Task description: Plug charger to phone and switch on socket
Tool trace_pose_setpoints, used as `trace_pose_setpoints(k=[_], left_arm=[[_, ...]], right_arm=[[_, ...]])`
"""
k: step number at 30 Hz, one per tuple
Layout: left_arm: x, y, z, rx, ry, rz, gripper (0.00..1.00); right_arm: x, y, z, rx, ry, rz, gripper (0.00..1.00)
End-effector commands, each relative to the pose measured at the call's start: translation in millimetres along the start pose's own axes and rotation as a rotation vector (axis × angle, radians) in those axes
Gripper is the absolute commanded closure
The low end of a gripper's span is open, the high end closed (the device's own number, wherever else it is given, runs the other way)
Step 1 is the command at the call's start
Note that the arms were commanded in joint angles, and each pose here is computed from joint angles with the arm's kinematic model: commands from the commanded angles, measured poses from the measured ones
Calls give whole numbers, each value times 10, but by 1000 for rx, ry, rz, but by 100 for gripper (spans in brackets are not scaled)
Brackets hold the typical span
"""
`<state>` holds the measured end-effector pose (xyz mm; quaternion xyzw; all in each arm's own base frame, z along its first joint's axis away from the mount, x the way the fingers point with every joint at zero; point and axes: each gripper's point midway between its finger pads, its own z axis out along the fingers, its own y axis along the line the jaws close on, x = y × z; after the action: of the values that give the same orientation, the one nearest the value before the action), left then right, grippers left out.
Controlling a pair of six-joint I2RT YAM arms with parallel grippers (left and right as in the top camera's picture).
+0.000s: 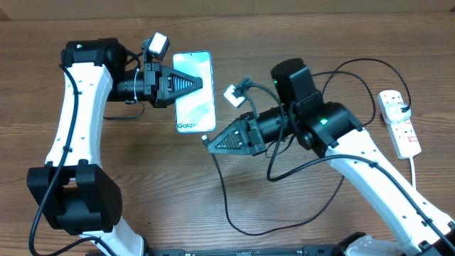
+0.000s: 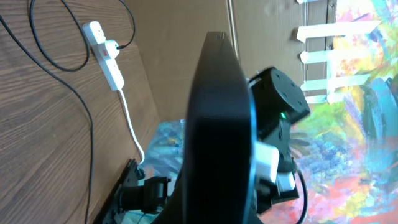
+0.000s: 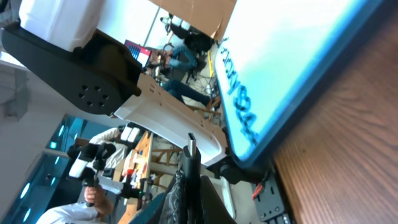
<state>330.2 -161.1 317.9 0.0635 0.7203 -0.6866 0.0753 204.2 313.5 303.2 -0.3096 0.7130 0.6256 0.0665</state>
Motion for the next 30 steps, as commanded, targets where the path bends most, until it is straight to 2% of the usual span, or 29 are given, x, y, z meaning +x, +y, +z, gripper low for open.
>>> trace_pose_setpoints(k=[1, 9, 18, 30], left_arm=[[-1, -159, -5, 51, -23, 2, 95], [-13, -154, -11, 50, -25, 8, 95], [-58, -138, -56, 48, -38, -18, 95], [-128, -117, -203, 41, -80, -53, 95]], right_arm=[[-33, -21, 69, 60, -19, 68, 96], [-133, -67, 151, 114, -65, 153, 96], [-295, -156, 211, 196, -151, 171, 96], [-369, -169, 190, 207, -183, 161, 96]])
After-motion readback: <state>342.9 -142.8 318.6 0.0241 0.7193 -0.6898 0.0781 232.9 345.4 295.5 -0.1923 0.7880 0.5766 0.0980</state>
